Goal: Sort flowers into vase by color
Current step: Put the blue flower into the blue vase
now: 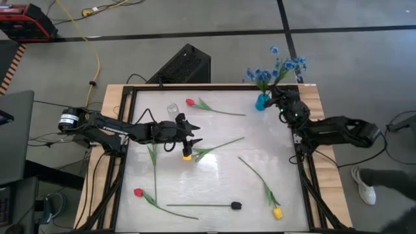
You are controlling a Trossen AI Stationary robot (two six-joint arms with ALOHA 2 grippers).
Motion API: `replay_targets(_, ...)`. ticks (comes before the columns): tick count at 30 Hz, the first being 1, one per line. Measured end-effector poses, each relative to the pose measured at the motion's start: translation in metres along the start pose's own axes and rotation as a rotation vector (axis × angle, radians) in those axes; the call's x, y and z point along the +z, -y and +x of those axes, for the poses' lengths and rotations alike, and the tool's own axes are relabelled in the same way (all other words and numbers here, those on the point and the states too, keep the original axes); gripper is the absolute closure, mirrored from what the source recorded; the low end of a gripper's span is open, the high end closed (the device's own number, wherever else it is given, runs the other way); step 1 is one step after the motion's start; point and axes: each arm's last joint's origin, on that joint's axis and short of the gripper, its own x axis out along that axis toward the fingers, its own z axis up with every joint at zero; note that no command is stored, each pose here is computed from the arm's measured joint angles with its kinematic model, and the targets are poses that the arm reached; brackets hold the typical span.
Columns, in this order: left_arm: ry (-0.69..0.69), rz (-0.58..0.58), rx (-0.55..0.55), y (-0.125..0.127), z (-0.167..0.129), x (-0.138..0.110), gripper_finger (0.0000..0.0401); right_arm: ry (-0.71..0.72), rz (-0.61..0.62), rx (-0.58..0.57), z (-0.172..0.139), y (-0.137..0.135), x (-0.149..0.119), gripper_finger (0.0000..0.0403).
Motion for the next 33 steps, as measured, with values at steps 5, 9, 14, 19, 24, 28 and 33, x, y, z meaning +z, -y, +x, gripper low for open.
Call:
replay_targets(5,-0.001,0.009,0.000,0.000,0.000,0.000,0.0161,-0.018,-0.024,0.005,0.001,0.000,-0.003,0.0364)
replay_targets(9,-0.004,0.010,0.000,0.000,0.000,0.000,0.0161,-0.026,-0.034,0.024,0.001,0.000,-0.004,0.0363)
replay_targets(14,-0.004,0.014,0.000,0.000,0.000,0.000,0.0161,-0.034,-0.036,0.052,0.000,-0.001,-0.004,0.0363)
replay_targets(19,-0.004,0.014,0.000,0.000,0.000,0.000,0.0161,-0.059,-0.046,0.067,0.000,-0.001,-0.006,0.0360)
replay_targets(24,-0.015,0.016,0.000,0.000,0.000,-0.001,0.0161,-0.096,-0.067,0.060,0.000,0.000,-0.010,0.0334)
replay_targets(28,-0.019,0.016,0.000,0.000,0.000,-0.002,0.0161,-0.118,-0.095,0.057,0.000,0.000,-0.012,0.0302)
replay_targets(33,-0.024,0.008,0.000,0.000,0.000,-0.002,0.0161,-0.159,-0.132,0.051,-0.001,0.001,-0.016,0.0255)
